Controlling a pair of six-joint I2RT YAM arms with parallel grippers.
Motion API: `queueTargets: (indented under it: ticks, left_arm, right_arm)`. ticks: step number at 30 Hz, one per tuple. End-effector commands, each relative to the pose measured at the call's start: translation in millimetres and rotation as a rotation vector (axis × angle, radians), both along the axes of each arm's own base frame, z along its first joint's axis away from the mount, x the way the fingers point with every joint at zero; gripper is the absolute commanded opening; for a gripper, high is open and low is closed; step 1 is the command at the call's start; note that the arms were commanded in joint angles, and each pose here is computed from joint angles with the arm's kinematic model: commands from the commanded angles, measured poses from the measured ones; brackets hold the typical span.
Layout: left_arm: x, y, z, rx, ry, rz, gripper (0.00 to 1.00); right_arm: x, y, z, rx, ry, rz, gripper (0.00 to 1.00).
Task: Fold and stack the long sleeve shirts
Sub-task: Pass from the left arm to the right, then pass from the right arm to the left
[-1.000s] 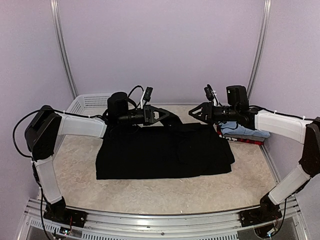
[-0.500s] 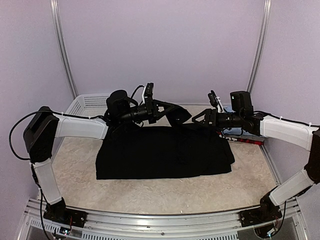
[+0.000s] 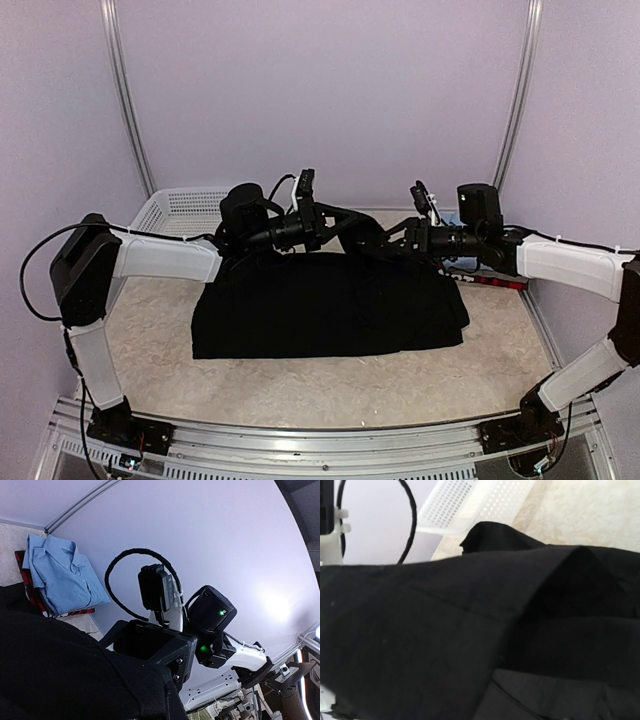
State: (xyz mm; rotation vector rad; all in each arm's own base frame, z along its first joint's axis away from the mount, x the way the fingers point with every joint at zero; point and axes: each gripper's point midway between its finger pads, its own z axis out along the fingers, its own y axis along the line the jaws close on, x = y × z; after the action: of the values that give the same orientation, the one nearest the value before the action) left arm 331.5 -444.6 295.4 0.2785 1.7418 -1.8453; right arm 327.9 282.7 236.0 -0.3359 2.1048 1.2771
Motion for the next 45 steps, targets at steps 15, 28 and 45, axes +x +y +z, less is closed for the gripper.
queueTargets:
  ticks: [15, 28, 45]
  left_arm:
    - [-17.6, -1.2, -21.6, -0.005, -0.011, -0.012, 0.03]
    - [-50.8, 9.3, -72.7, 0.206, -0.208, -0.097, 0.67]
    - [-1.6, 55.2, -49.4, 0.517, -0.488, 0.205, 0.78]
  right_arm:
    - [34.6, 15.3, 17.1, -0.043, -0.105, -0.046, 0.0]
    - [60.2, -15.8, 15.1, -0.562, -0.355, 0.069, 0.0]
    - [39.3, -7.0, 27.2, -0.479, -0.339, 0.197, 0.0]
